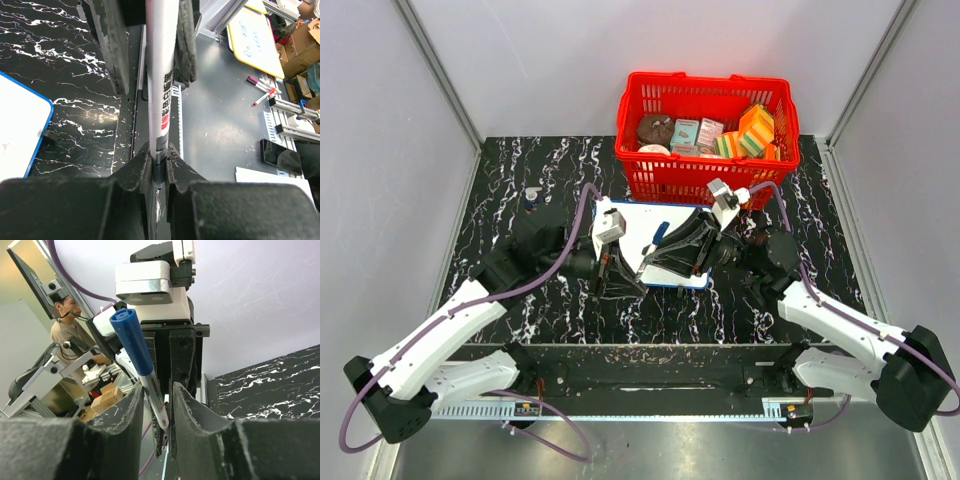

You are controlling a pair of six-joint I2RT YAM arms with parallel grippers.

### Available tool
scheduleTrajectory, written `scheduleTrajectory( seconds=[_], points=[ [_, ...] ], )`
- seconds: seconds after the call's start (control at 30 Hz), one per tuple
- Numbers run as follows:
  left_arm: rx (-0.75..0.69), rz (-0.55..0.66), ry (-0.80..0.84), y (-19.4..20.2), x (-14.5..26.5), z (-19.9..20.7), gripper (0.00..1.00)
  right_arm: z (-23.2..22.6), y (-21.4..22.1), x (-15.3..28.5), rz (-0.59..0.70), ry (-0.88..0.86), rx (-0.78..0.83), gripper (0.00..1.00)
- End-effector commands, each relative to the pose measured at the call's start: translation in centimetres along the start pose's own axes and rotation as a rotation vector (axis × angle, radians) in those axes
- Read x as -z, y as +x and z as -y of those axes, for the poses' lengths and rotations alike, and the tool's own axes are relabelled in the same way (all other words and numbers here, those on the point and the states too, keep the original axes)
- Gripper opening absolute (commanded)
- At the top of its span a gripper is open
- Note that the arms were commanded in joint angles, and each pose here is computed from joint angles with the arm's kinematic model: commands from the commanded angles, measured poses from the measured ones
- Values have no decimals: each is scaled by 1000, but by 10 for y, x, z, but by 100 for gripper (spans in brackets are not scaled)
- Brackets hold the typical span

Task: Write a sentence on the whiteboard
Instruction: Pass from the left arm to the right, then pass from the right arm to the left

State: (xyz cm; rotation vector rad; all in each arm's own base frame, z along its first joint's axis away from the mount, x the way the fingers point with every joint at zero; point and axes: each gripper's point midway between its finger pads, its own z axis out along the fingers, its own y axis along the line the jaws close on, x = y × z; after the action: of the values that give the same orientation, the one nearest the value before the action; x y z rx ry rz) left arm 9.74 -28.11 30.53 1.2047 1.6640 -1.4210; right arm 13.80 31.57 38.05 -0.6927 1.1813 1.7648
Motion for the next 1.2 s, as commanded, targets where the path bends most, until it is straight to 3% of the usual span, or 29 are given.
scheduleTrajectory(
  seconds=[0.0,0.13,0.17,0.2,0.27,0.4,0.43,0.47,0.5,0.57,0.63,0.8,0.9,1.03,1.17],
  points=[
    [-38,26,39,-11,-2,6,0,-23,-18,-6,32,-87,56,34],
    [-29,19,38,-9,-3,3,0,-24,-17,-6,33,-99,44,37],
    [-27,17,40,-9,-3,3,0,-25,-18,-6,37,-102,46,34],
    [-27,17,37,-9,-4,3,0,-23,-18,-6,39,-97,43,16],
    [-30,20,34,-10,-3,3,0,-22,-18,-6,38,-92,37,1],
    [-31,15,30,-9,-3,2,3,-21,-17,-5,35,-77,35,0],
    [-28,12,16,-8,-3,0,17,-20,-17,-5,35,-69,36,0],
    [-24,13,-12,-7,-2,-5,40,-18,-17,-4,36,-55,42,0],
    [-30,19,-25,-8,0,-4,51,-11,-17,-2,43,-10,51,0],
    [-25,45,-60,-9,4,-6,70,-5,-24,4,81,62,119,0],
    [-8,77,-33,-12,9,-3,77,17,-15,12,49,198,104,0],
    [64,166,-76,-9,20,-26,81,51,-19,47,76,476,213,0],
    [118,229,-196,-11,31,-55,83,68,-22,69,91,615,267,0],
    [263,291,-396,5,49,-111,85,77,-28,88,125,717,316,0],
    [386,382,-484,18,70,-151,86,80,-31,99,136,772,350,0]
  ],
)
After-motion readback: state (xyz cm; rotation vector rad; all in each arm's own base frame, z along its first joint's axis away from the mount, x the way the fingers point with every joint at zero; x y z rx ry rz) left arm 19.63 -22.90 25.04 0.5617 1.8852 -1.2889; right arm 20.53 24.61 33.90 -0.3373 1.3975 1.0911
